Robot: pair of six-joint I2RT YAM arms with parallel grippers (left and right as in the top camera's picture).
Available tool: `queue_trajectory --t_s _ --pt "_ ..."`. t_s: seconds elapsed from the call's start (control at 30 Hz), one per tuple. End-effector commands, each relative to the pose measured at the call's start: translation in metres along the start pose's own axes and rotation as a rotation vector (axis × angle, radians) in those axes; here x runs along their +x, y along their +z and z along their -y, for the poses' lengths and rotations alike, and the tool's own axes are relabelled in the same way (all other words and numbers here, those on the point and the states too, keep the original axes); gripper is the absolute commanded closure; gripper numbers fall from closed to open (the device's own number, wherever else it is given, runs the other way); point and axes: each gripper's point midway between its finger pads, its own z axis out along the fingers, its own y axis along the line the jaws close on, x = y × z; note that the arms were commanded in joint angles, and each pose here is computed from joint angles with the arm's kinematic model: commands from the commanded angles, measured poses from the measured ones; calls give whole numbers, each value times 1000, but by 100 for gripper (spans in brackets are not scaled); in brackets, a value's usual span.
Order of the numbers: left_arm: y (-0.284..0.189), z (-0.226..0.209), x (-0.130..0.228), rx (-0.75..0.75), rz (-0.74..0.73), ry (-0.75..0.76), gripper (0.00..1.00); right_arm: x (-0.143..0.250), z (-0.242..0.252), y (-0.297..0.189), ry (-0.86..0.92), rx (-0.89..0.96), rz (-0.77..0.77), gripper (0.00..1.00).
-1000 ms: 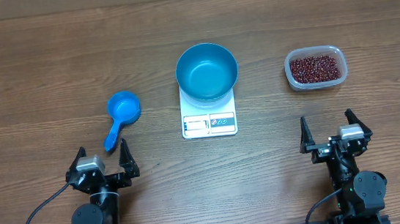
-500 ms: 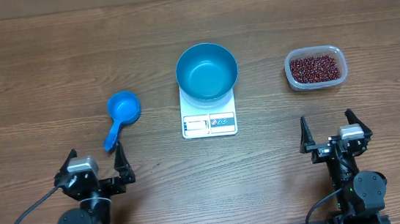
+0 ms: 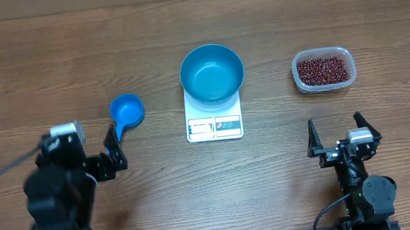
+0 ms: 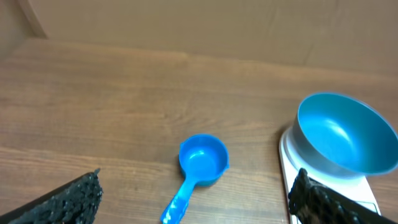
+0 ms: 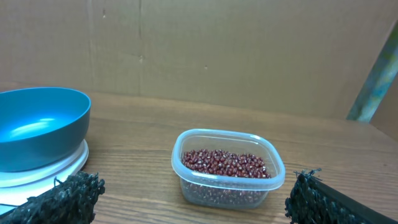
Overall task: Scoop item into bowl and weigh 150g on scale
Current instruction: 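Move the left gripper forward to the blue scoop's cup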
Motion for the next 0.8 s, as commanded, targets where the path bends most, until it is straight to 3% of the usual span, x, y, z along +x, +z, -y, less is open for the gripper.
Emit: queue_trajectory --t_s 0.0,0.37,0.77 --pt "1 5 -26 19 -39 45 1 2 0 0 -5 -2 5 0" --pt "48 4 -44 24 -408 144 1 2 0 0 -5 -2 5 0" --pt "111 8 -6 166 -789 285 1 2 0 0 -5 -2 5 0"
